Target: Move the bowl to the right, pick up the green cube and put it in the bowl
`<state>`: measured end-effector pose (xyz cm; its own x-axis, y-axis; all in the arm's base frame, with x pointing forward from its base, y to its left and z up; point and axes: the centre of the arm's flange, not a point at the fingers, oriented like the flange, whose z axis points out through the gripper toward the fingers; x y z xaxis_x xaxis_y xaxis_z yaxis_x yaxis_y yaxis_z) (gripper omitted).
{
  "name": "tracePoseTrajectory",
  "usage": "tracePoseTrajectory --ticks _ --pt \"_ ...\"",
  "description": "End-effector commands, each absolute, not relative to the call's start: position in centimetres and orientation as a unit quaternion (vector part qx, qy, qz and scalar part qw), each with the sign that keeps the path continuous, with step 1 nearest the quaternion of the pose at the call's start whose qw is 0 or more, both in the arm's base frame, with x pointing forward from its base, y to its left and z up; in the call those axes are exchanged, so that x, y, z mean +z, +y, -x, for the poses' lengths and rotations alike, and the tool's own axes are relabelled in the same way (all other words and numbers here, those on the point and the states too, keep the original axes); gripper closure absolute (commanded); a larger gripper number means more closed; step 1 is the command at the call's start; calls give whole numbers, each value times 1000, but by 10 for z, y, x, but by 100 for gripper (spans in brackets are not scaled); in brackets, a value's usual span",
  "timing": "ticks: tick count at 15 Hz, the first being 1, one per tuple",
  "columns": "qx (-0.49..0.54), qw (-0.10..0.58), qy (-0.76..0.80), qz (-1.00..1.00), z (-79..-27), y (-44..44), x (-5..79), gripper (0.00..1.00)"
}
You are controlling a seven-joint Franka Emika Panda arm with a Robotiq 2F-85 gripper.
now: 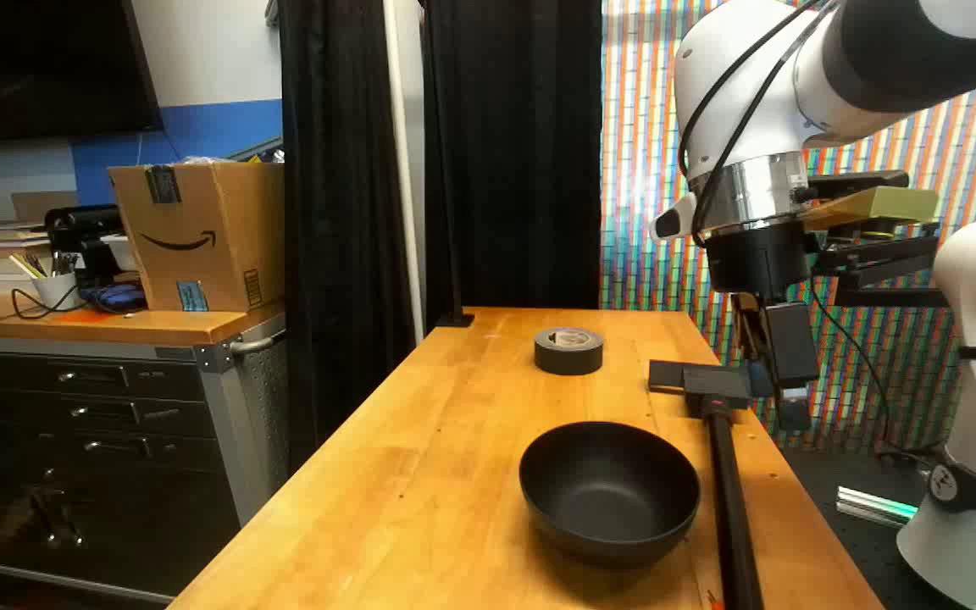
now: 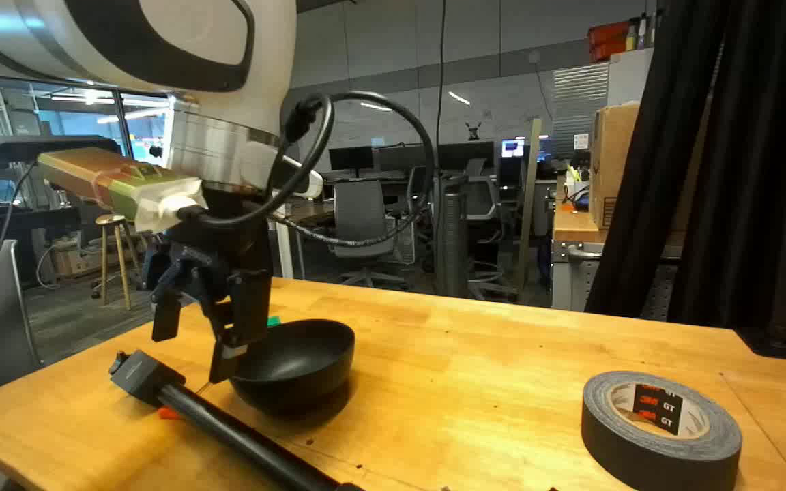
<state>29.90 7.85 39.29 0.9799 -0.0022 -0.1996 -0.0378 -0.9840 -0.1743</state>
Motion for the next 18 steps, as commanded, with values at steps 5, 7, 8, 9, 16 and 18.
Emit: tracePoseTrajectory --ticks 5,7,8,9,16,18 --pt "101 85 -9 991 -318 85 389 0" --pt "102 84 -22 991 -333 87 387 0" --pt "102 84 -26 991 -342 88 386 0" --pt "104 87 -30 990 -351 88 385 0" --pt "122 99 -83 984 -405 76 387 0" --pt "124 104 -107 981 -414 60 387 0"
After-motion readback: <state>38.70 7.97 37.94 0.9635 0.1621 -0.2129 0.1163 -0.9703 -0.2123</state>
